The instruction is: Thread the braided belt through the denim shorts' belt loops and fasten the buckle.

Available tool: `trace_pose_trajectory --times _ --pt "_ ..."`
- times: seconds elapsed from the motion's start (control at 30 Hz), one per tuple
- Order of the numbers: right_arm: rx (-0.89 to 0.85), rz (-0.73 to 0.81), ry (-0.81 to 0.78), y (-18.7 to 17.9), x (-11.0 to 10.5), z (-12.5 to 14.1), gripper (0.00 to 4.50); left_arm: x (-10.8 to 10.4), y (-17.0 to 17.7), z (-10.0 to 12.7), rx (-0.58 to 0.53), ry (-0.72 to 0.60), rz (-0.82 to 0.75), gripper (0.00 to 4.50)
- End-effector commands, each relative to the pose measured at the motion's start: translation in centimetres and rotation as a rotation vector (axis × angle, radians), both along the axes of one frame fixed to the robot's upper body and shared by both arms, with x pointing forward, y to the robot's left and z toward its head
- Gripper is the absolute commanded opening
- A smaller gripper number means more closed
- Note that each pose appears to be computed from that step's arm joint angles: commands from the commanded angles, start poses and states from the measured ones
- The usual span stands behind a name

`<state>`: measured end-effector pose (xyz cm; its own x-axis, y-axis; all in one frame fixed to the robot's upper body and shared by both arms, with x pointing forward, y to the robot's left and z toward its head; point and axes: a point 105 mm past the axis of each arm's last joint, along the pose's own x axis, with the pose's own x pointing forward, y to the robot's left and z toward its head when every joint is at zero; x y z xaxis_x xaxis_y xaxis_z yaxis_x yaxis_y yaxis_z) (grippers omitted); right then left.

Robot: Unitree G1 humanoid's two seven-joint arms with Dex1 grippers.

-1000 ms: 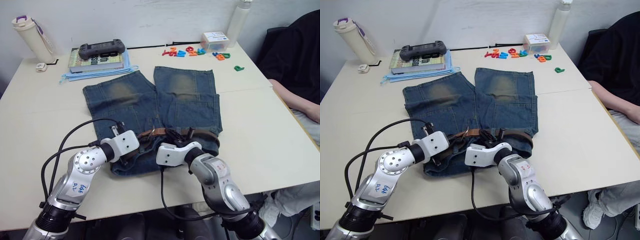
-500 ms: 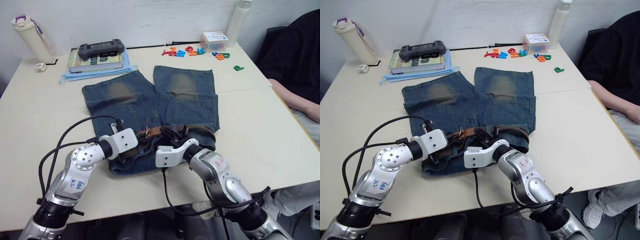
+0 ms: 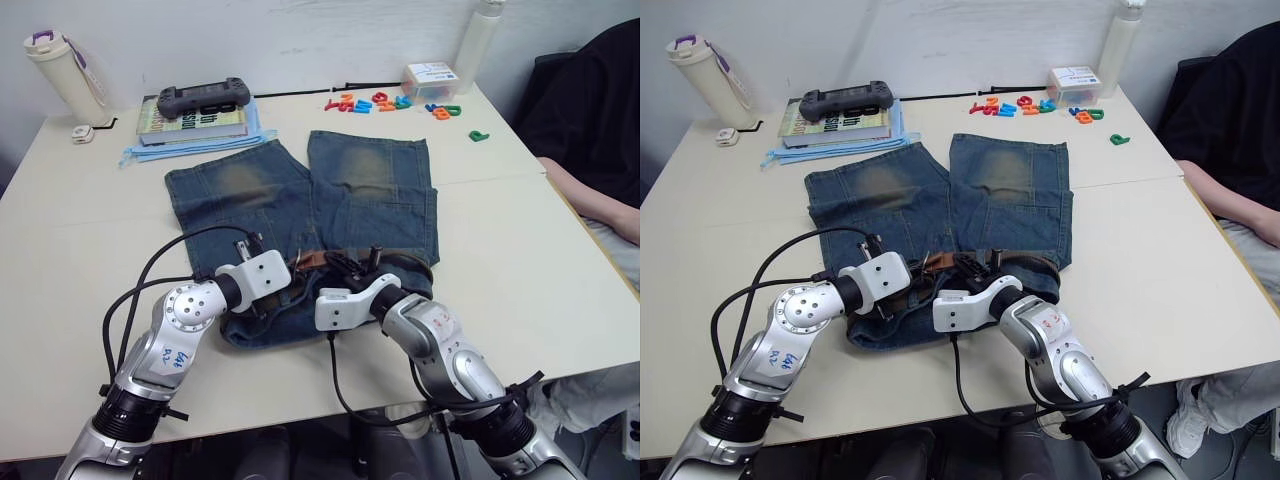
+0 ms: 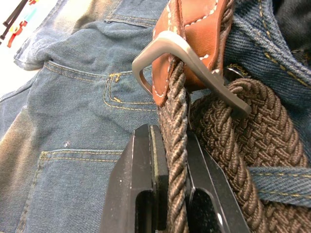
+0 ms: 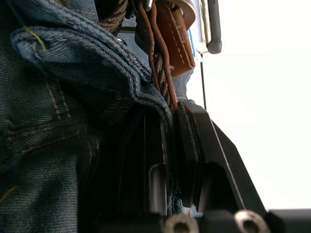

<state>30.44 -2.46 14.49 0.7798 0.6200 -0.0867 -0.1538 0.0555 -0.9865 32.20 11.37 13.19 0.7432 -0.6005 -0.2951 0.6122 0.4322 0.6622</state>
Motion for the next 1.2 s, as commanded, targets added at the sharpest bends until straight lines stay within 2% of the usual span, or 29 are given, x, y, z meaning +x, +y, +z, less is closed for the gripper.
trace_pose_trajectory --times 0.03,0.23,0.53,0.57,0.73,0.87,1.07,1.2 --pt "0.042 0.133 0.003 2.3 -2.1 0.9 0.03 -0.9 -2.2 0.6 -0.043 -0.009 -0.087 0.00" --pt "0.052 0.202 0.120 2.6 -3.6 0.1 0.03 -1.2 -4.0 0.0 -0.085 0.041 -0.153 0.00" --pt "0.065 0.156 0.154 1.5 -3.3 0.2 4.16 -1.3 -5.7 -1.5 -0.107 0.086 -0.190 0.00" --pt "0.076 0.142 0.167 1.2 -3.3 0.2 4.44 -1.3 -5.8 -1.6 -0.109 0.088 -0.193 0.00" --pt "0.141 0.084 0.225 -0.7 -3.6 0.6 4.44 -1.6 -6.0 -2.0 -0.113 0.103 -0.209 0.00" --pt "0.215 0.053 0.243 -2.5 -3.8 2.3 4.44 -1.7 -5.9 -2.1 -0.116 0.109 -0.213 0.00" --pt "0.248 0.072 0.249 -3.7 -4.2 4.5 4.44 -1.9 -5.9 -2.2 -0.114 0.112 -0.219 0.00" --pt "0.259 0.146 0.296 -3.4 -4.9 5.9 4.44 -2.0 -6.0 -2.3 -0.113 0.116 -0.225 0.00"
